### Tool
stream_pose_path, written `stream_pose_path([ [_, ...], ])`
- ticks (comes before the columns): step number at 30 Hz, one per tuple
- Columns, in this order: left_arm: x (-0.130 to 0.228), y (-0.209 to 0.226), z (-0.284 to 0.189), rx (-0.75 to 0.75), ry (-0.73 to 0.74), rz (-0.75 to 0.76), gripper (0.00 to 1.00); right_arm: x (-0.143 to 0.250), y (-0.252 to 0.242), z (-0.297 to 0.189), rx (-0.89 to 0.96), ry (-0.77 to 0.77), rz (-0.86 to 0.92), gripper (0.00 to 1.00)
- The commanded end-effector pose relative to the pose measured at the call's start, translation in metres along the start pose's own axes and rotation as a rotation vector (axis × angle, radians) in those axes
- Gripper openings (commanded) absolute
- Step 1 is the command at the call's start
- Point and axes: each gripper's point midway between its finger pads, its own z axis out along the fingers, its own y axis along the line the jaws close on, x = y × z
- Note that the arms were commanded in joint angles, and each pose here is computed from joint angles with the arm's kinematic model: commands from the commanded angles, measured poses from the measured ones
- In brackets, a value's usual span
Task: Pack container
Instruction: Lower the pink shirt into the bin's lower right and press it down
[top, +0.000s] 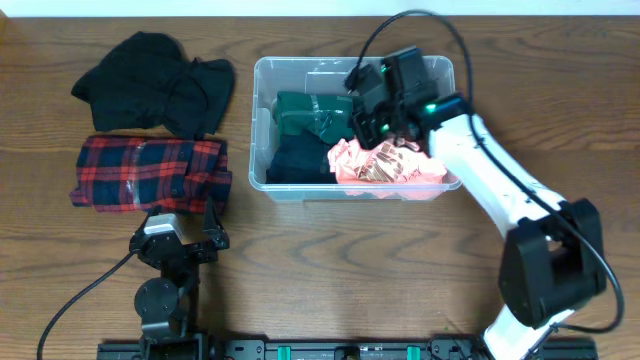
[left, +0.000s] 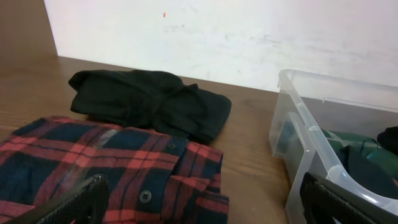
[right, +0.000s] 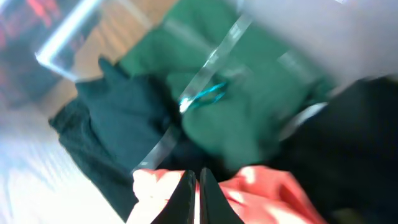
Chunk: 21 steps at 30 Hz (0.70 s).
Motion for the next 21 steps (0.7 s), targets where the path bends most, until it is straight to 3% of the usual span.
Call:
stream_pose_path([
  [1,0.015,0.005,0.001,-0.02,0.044,0.006,0.98,0.022,0.011,0.025,-0.046,0.073,0.017,0.05],
  [7,0.015,0.005,0.001,-0.02,0.044,0.006,0.98,0.04,0.008,0.047,-0.045,0.135,0.028,0.07],
  [11,0.015,0.005,0.001,-0.02,0.044,0.006,0.98,0.024,0.003,0.038,-0.035,0.088,0.023,0.08],
  [17,0.015,0.005,0.001,-0.02,0.044,0.006,0.98,-0.034,0.007,-0.029,-0.005,-0.055,-0.019,0.11],
  [21,0.015,0.005,0.001,-0.02,0.044,0.006,0.98,-0.051,-0.004,-0.08,0.091,-0.12,-0.029,0.13],
])
